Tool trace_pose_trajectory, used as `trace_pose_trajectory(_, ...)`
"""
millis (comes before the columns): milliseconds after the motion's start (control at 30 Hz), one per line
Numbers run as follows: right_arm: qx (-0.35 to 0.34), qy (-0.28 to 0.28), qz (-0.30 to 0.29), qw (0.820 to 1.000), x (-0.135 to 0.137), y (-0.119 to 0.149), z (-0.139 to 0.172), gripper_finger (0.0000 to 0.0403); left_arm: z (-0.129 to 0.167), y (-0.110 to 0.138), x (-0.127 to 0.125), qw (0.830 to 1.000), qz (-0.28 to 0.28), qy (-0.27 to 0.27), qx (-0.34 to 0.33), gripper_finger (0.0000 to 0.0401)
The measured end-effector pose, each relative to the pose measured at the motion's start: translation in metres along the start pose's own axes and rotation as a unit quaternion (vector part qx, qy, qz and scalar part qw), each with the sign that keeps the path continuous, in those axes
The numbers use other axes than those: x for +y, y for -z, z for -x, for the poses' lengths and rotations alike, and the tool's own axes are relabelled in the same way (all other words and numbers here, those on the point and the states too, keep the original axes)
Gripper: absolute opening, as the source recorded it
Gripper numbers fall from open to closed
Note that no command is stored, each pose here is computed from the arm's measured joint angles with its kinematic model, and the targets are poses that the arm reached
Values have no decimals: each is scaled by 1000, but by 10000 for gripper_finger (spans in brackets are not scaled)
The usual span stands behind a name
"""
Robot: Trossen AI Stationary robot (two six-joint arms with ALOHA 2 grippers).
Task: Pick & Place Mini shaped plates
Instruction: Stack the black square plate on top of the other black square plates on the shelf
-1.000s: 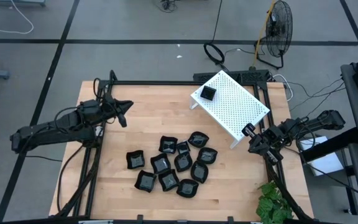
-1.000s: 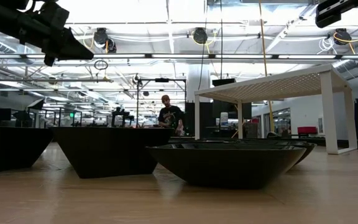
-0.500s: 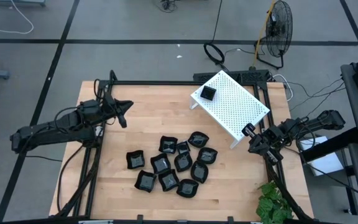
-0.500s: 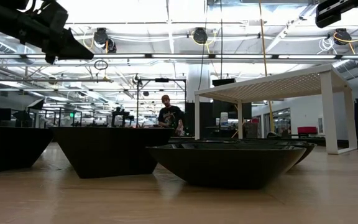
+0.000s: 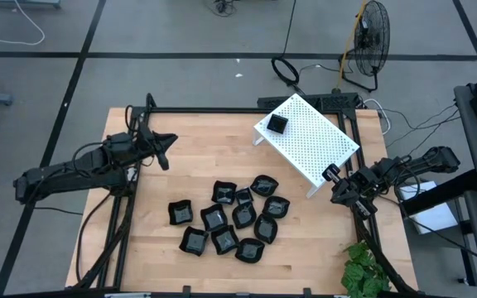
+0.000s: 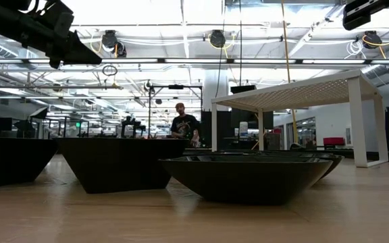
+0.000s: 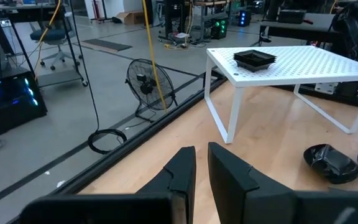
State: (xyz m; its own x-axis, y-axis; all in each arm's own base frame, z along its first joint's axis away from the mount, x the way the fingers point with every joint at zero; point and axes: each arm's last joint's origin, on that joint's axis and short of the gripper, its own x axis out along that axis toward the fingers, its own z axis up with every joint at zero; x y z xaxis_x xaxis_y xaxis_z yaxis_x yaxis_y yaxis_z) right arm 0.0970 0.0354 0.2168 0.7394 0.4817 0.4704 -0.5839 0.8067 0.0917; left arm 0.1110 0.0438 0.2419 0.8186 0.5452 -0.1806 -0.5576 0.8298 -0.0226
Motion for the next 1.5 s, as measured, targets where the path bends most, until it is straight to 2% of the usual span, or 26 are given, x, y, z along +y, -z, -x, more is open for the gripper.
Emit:
trace_pose_trajectory(233, 0, 0, 0, 1000, 0, 0, 0, 0, -2, 0, 3, 1000, 28, -12, -1, 52)
trace_pose_trajectory(433, 0, 0, 0, 1000, 0, 0, 0, 0, -9, 4, 2, 997, 71, -19, 23, 121)
trace_pose_trajectory(567, 0, 0, 0, 1000, 0, 0, 0, 0, -16, 6, 1, 998, 37, -18, 40, 169)
trace_pose_trajectory(733, 0, 0, 0, 1000, 0, 0, 0, 0, -23, 2, -2, 1000, 3, 0, 17, 198)
trace_pose_trajectory(967, 0, 0, 0, 1000, 0, 0, 0, 0, -24, -2, -5, 999, -20, 33, -1, 196)
trace_pose_trajectory(1100, 0, 0, 0, 1000, 0, 0, 0, 0, -21, -8, -5, 999, -13, 37, 14, 185)
trace_pose_trajectory(1300, 0, 0, 0, 1000, 0, 0, 0, 0, -8, -34, -9, 997, -7, 58, 55, 174)
trace_pose_trajectory(1500, 0, 0, 0, 1000, 0, 0, 0, 0, -2, -39, -10, 994, -39, 63, 80, 164)
